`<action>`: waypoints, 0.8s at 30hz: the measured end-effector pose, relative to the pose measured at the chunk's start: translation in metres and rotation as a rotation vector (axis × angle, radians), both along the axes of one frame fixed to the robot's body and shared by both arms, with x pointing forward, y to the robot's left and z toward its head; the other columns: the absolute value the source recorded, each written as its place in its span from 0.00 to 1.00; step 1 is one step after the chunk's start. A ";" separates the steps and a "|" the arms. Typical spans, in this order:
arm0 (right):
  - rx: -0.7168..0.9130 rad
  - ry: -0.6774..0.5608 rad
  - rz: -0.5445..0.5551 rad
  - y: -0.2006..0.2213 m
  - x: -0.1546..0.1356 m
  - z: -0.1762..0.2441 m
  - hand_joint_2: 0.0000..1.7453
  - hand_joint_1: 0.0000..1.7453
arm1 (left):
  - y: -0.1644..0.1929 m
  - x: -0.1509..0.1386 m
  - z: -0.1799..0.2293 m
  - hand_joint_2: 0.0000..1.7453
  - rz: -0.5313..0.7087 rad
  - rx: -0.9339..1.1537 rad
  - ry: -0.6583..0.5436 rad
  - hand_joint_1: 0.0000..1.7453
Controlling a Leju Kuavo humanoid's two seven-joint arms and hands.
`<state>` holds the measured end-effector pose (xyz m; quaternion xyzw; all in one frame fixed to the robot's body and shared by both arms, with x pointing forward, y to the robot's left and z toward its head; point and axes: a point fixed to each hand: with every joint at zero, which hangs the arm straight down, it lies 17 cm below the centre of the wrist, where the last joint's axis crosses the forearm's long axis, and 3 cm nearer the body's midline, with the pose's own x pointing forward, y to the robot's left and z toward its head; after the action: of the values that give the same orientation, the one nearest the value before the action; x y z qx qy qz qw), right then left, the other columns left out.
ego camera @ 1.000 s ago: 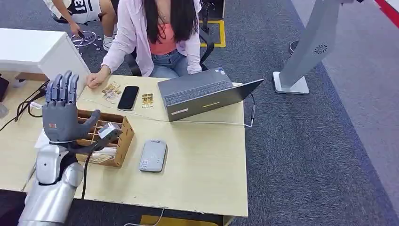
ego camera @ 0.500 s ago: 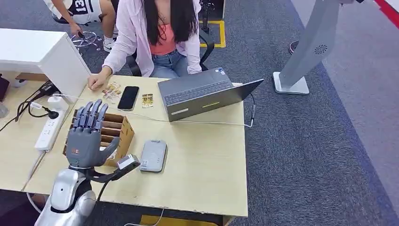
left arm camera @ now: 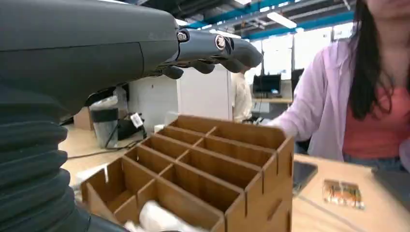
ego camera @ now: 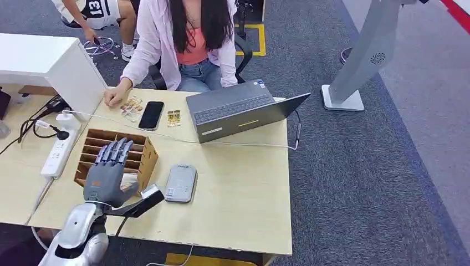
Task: Pass the card to the sensor for recognition and then transmit it.
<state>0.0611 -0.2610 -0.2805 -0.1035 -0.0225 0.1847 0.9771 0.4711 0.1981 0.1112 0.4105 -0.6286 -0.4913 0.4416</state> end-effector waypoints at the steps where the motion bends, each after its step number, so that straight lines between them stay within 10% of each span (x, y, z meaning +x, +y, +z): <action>1: 0.001 0.000 -0.002 0.000 0.000 0.000 0.00 0.00 | 0.002 -0.001 -0.005 1.00 0.005 0.004 0.017 0.00; 24: 0.001 -0.001 -0.011 -0.002 0.000 0.000 0.00 0.00 | 0.025 -0.019 -0.043 1.00 0.079 0.060 0.101 0.00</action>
<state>0.0608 -0.2626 -0.2807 -0.1034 -0.0224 0.1793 0.9781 0.4525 0.2231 0.0682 0.4228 -0.5739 -0.5121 0.4792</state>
